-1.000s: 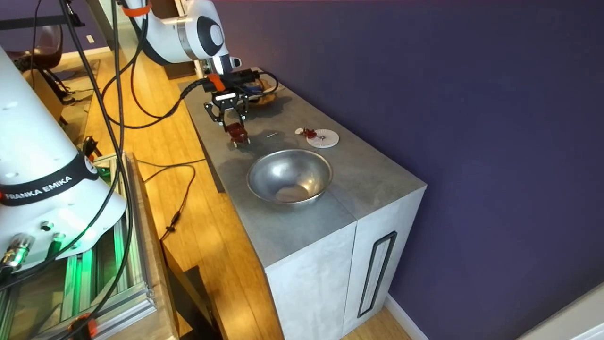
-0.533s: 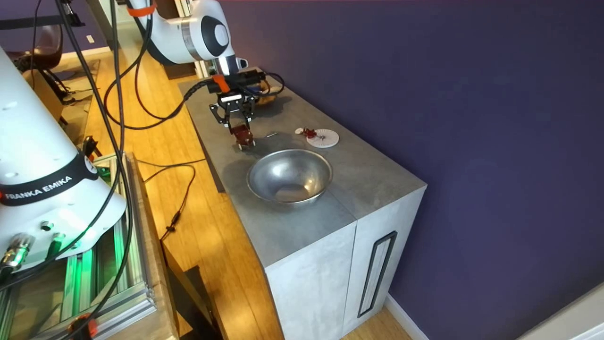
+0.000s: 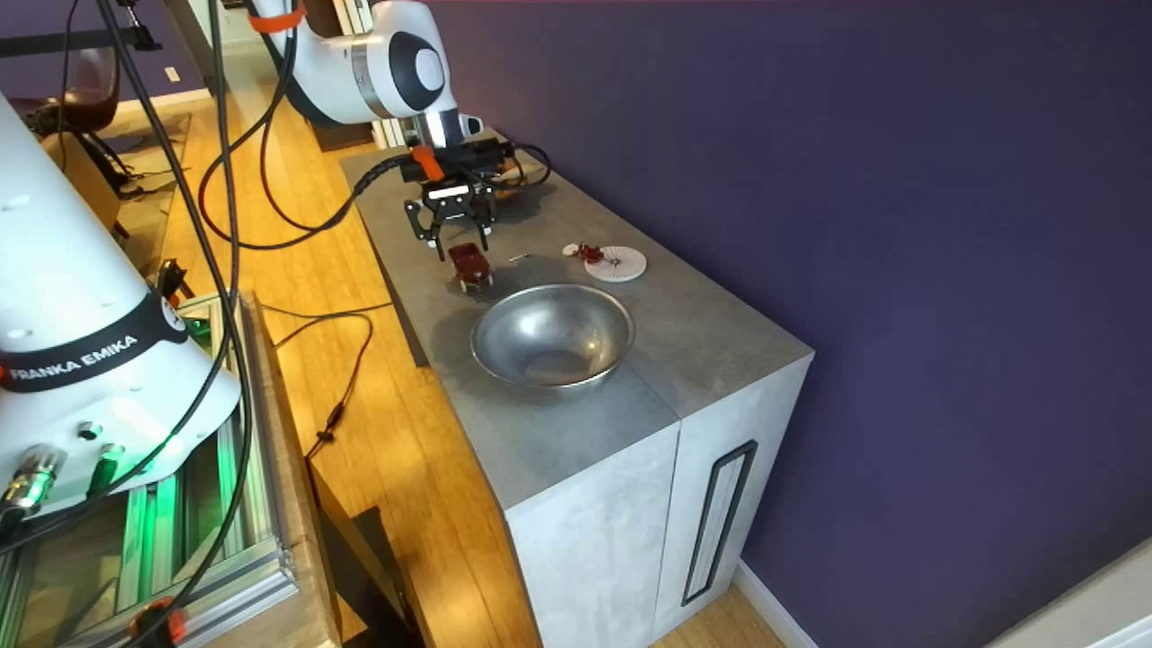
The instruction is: Pick up the red trolley and roll it on the table three times
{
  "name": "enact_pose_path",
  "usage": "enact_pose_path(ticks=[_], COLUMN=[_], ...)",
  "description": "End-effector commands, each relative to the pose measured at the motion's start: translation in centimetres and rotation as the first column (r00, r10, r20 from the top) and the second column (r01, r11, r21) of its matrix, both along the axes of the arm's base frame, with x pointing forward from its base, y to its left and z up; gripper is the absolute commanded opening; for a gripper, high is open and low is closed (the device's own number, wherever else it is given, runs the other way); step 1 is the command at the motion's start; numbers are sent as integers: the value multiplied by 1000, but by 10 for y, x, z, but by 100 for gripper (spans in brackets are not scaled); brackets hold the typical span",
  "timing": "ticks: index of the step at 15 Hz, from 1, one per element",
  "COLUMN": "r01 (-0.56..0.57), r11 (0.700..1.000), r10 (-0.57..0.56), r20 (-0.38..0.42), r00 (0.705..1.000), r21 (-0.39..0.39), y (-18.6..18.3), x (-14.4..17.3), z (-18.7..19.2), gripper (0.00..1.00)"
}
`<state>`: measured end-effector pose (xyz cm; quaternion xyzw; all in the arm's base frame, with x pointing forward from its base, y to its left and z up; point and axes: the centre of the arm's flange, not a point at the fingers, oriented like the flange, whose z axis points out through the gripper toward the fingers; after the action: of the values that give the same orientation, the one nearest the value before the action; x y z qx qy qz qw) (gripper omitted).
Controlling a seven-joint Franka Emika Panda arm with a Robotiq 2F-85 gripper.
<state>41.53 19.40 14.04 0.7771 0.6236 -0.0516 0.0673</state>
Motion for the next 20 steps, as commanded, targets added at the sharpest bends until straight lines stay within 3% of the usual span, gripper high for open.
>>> enact_pose_path(ticks=[1,4,6,10,15,20], r01=[42,73,151,374,603,781], r11=[999,997,989,924,786,596], r10=[-41,-72,-151,-381,-615,-801], r20=[26,73,109,103,75,68], r00=[999,995,983,919,785,595], r21=[-13,-13,10,85,135,188], y=[-8,-10,-11,-16,-17,-12], x=[-13,-21,-27,-35,-43,-51], z=[27,58,84,131,173,202], gripper=[100,100,100,100,100,100])
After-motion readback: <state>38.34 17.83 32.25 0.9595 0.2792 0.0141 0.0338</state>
